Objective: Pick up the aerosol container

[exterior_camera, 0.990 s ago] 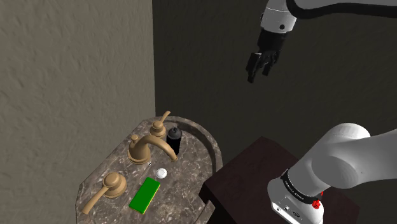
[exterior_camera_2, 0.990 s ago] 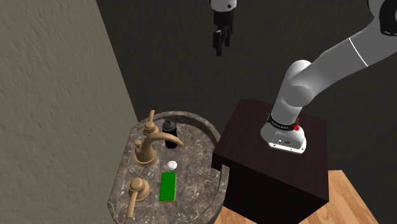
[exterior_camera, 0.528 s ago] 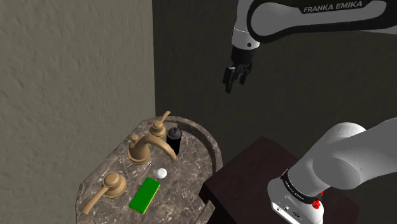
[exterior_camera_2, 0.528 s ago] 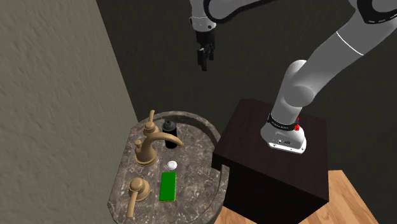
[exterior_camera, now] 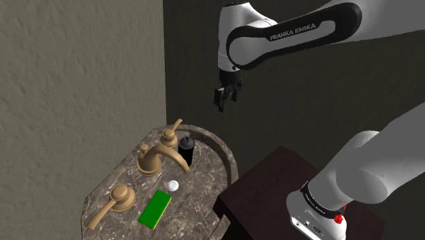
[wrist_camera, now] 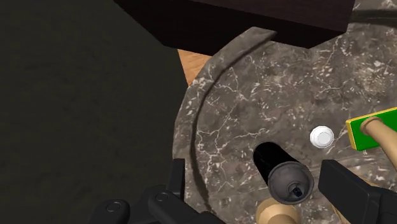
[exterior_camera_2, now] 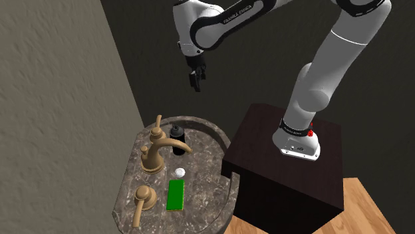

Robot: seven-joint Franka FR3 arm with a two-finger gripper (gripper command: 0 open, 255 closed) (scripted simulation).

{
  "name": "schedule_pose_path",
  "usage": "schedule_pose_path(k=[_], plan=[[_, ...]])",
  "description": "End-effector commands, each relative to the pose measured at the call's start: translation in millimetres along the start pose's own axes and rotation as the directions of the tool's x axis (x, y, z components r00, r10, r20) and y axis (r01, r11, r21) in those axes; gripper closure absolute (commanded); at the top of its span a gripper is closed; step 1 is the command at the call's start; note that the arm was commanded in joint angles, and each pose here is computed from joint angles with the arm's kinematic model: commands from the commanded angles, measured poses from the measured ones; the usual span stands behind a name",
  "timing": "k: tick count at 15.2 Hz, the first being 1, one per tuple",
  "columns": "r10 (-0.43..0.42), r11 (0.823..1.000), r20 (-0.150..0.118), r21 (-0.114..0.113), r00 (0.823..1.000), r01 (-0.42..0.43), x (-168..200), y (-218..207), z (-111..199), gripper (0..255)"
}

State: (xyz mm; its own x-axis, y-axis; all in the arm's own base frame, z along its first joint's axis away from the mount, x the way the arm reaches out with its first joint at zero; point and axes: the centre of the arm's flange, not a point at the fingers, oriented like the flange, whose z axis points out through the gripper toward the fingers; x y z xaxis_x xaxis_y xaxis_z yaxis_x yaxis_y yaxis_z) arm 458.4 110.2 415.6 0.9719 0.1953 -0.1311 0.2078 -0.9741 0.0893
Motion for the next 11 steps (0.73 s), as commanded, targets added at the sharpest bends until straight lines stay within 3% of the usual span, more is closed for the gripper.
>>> schedule_pose_path(k=[1,11], plan=[[-0.030,1.000,0.007,-0.005,1.000,0.030,16.3,-12.3,17.0,0],[-0.174,0.984,0.045,-0.026,0.984,0.175,100.4,-76.7,104.2,0]])
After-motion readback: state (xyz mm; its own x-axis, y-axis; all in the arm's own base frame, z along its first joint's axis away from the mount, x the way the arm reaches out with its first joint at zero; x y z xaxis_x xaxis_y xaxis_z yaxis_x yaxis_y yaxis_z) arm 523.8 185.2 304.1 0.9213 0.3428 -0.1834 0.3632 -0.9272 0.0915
